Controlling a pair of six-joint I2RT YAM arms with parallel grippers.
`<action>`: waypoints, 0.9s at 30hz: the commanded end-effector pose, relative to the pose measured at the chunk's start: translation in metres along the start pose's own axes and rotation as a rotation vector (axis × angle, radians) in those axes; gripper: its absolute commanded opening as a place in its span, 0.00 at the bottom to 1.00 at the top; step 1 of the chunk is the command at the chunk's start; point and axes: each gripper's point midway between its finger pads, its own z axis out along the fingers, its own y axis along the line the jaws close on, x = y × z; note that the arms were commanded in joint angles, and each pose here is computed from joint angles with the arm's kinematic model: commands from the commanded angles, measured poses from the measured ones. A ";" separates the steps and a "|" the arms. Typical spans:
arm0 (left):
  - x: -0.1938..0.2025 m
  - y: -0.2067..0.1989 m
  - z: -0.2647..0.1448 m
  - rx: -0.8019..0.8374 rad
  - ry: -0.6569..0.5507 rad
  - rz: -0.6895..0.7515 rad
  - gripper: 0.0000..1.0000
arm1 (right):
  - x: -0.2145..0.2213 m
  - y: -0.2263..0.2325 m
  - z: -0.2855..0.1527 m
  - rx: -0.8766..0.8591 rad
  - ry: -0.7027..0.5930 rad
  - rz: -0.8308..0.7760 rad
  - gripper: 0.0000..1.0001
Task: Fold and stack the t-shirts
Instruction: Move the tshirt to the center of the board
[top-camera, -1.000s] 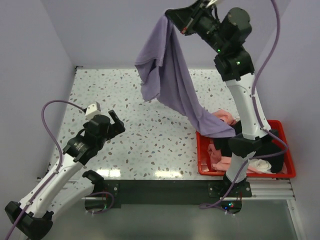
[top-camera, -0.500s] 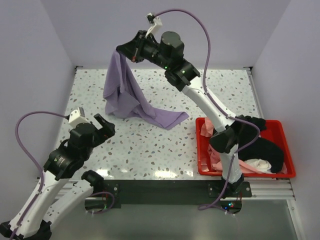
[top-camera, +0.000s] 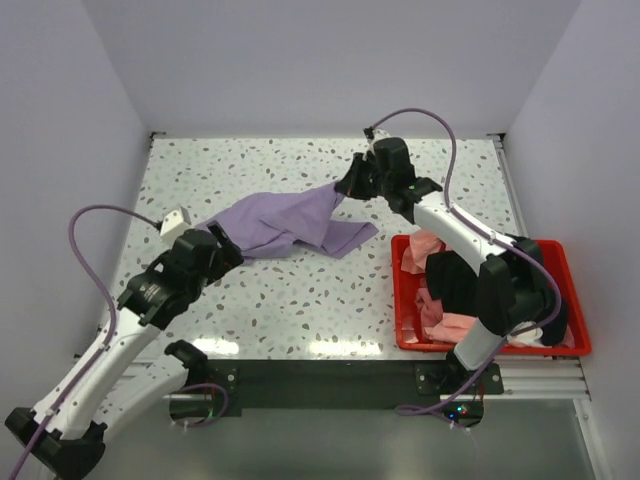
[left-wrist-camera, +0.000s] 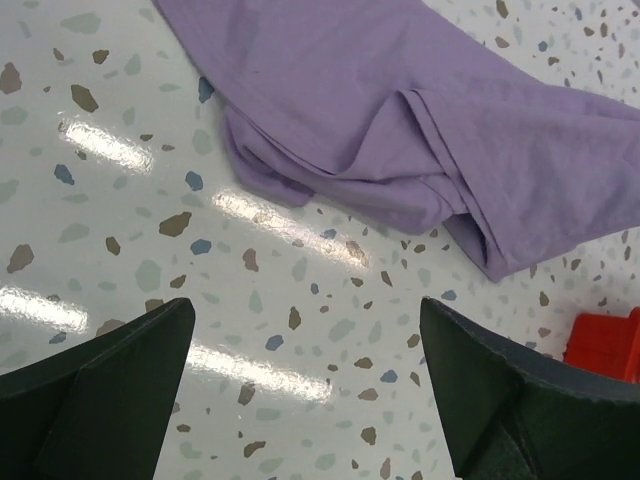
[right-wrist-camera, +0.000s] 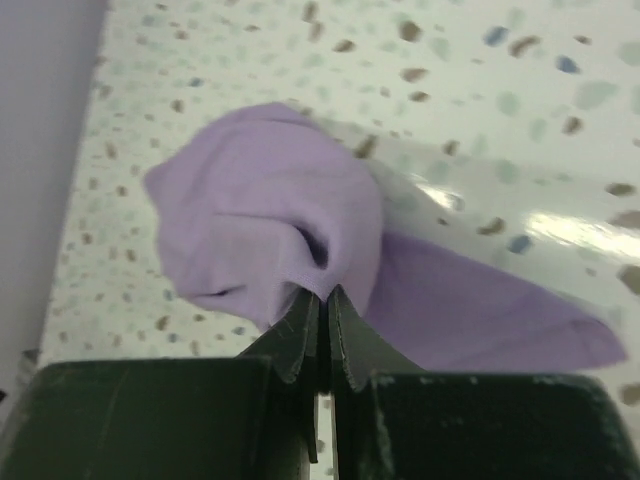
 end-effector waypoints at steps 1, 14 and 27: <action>-0.008 -0.015 0.019 0.004 -0.042 -0.036 1.00 | 0.015 -0.036 -0.003 0.112 0.053 -0.105 0.00; -0.019 0.046 0.122 -0.216 0.028 -0.115 1.00 | 0.024 -0.084 0.005 0.299 0.144 -0.194 0.99; -0.039 0.076 0.207 -0.224 0.092 -0.160 0.97 | 0.062 -0.043 -0.052 0.140 0.203 -0.302 0.99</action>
